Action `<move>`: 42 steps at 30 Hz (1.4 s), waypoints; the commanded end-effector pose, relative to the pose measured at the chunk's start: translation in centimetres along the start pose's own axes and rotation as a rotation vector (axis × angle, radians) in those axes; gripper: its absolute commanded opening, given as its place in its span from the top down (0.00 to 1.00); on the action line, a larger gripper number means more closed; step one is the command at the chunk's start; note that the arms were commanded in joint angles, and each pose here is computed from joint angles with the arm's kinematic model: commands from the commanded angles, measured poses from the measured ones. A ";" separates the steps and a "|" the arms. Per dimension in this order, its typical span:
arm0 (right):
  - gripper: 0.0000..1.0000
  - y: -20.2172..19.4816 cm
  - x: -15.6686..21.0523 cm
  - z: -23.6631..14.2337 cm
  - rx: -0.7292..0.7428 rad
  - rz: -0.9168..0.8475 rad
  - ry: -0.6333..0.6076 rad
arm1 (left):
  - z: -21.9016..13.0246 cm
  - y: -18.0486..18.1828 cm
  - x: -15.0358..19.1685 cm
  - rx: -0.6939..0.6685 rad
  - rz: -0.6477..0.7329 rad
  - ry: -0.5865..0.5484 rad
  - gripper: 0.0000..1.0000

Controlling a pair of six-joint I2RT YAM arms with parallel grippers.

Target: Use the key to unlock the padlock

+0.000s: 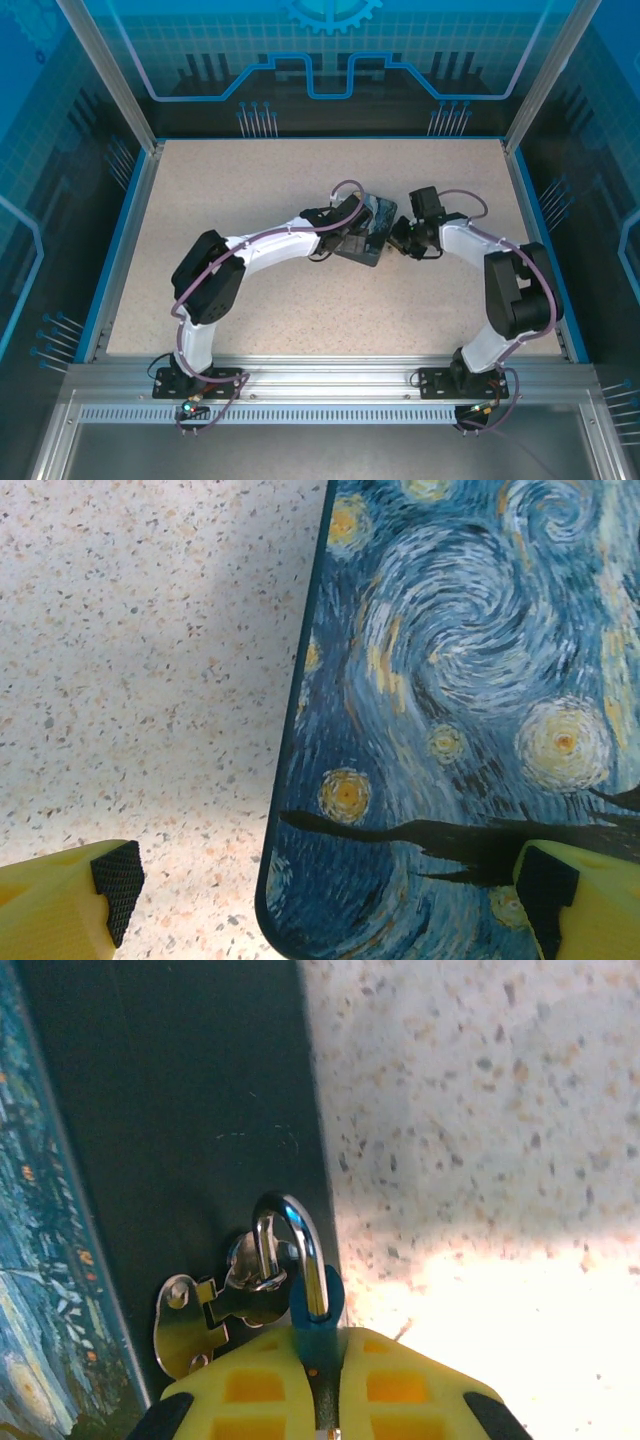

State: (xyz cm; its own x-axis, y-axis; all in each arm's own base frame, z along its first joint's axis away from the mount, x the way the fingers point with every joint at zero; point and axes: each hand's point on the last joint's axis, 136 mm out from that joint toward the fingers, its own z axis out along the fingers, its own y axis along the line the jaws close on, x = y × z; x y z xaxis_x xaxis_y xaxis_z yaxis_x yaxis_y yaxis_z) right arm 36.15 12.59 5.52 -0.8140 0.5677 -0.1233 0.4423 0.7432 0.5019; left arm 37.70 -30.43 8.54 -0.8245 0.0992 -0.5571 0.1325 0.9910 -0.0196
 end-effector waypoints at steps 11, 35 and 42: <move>1.00 -3.8 -2.9 -2.7 0.151 0.023 -0.072 | 3.0 4.1 8.8 -0.154 0.152 0.321 0.02; 1.00 0.6 -6.8 -2.6 -0.257 0.101 -0.112 | 3.0 4.8 6.9 -0.146 0.136 0.307 0.02; 1.00 -3.0 -4.3 -3.8 -0.159 0.131 -0.174 | 2.3 7.0 4.4 -0.152 0.092 0.278 0.01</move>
State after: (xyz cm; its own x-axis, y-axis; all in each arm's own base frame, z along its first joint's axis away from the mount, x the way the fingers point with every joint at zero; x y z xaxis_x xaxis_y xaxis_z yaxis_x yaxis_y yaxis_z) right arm 37.51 7.37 6.60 -0.6971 0.7055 -0.1277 0.4670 0.5820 0.6657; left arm 39.27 -29.83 8.55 -0.8479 0.0941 -0.5218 0.1420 0.9885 -0.0525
